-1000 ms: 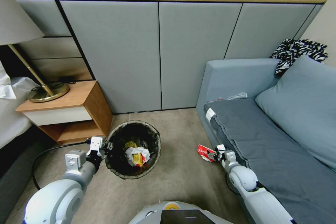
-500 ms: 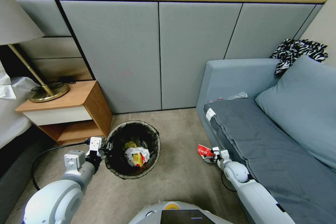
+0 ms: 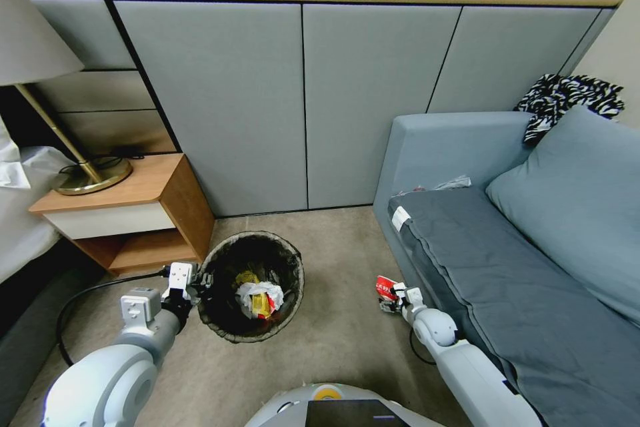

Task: Pick up the trash bin, then pick up the garbage from the floor and place it into the trash bin.

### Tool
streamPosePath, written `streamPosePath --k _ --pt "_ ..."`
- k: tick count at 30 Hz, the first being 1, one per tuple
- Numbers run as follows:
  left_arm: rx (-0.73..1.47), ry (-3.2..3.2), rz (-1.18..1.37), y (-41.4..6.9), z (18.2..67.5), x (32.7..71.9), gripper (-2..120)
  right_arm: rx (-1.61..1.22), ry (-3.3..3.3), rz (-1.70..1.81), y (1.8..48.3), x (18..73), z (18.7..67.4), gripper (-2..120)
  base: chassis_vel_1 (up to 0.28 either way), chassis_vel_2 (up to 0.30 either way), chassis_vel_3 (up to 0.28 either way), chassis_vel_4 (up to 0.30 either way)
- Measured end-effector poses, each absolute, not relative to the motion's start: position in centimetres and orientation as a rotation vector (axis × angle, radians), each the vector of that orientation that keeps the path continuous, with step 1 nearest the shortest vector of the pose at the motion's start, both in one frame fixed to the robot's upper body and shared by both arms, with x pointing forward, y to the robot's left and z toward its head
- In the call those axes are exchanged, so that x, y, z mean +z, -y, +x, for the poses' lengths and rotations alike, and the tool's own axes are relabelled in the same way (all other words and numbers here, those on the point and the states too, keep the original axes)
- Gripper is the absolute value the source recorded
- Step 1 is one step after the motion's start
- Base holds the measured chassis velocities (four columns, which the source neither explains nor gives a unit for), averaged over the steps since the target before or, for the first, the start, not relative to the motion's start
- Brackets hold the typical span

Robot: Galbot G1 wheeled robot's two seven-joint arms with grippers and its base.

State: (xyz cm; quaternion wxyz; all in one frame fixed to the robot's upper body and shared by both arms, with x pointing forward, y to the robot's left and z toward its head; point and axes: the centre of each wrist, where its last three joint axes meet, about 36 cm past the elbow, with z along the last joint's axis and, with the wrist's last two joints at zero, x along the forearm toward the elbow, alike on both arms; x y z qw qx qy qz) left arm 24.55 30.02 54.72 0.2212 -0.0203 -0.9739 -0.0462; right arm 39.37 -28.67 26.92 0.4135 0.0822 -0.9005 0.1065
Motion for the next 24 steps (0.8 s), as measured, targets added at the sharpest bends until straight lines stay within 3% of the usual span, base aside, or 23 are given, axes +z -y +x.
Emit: streamPosePath --k 9,24 --pt "-0.134 2.685 -0.047 -30.2 24.4 54.7 1 0.277 2.248 0.2 27.9 25.0 40.3 99 0.0 0.0 0.0 0.0" --pt "-0.135 2.68 -0.049 -30.2 24.3 54.6 1 0.265 2.253 0.177 27.6 23.5 39.4 47 0.0 0.0 0.0 0.0"
